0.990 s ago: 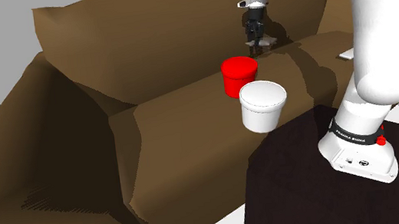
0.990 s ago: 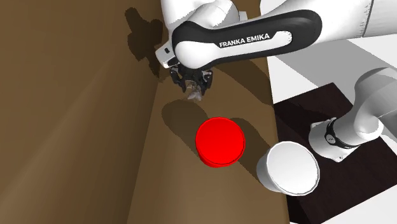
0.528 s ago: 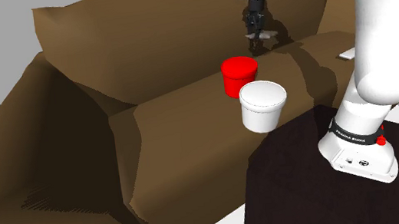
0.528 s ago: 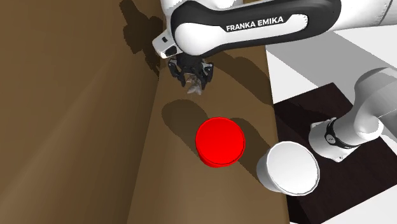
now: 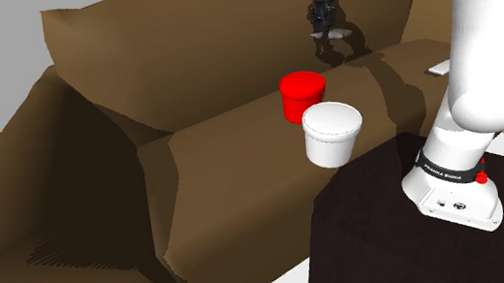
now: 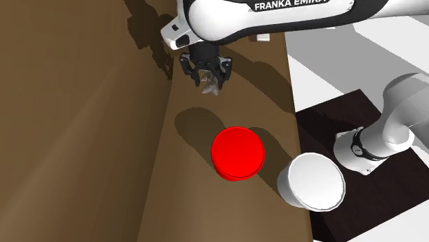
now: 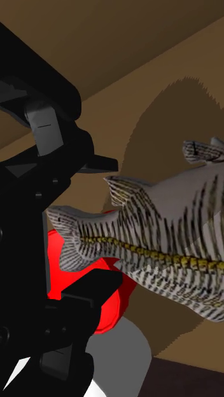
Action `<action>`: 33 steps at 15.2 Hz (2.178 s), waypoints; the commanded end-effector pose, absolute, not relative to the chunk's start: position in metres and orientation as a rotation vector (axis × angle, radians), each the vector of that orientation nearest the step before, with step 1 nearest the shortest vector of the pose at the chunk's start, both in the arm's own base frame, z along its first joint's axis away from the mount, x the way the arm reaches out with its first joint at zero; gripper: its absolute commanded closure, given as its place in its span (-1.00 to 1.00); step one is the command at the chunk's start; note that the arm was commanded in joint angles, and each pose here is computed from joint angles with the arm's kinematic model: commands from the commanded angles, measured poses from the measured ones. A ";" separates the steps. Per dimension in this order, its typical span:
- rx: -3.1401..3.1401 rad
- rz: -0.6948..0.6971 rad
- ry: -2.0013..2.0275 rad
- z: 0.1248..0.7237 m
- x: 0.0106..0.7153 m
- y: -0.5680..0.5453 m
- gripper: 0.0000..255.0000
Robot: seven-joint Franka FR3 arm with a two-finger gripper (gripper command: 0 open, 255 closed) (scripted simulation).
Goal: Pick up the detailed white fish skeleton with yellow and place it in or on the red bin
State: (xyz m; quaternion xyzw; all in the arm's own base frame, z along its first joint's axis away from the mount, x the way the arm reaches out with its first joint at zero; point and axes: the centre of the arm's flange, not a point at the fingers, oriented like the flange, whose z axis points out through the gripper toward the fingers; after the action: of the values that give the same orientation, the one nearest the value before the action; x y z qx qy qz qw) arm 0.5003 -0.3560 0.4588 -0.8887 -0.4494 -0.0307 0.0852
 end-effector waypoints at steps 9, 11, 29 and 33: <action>-2.650 -0.091 -1.340 0.476 0.509 -0.265 1.00; -2.650 -0.091 -1.340 0.476 0.512 -0.238 1.00; -2.650 -0.091 -1.340 0.431 0.523 -0.119 1.00; -2.650 -0.091 -1.340 0.410 0.523 -0.119 1.00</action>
State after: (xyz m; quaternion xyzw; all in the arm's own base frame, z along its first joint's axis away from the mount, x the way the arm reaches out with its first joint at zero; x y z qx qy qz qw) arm 0.5237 -0.1184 0.4163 -0.8887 -0.4495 -0.0303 0.0854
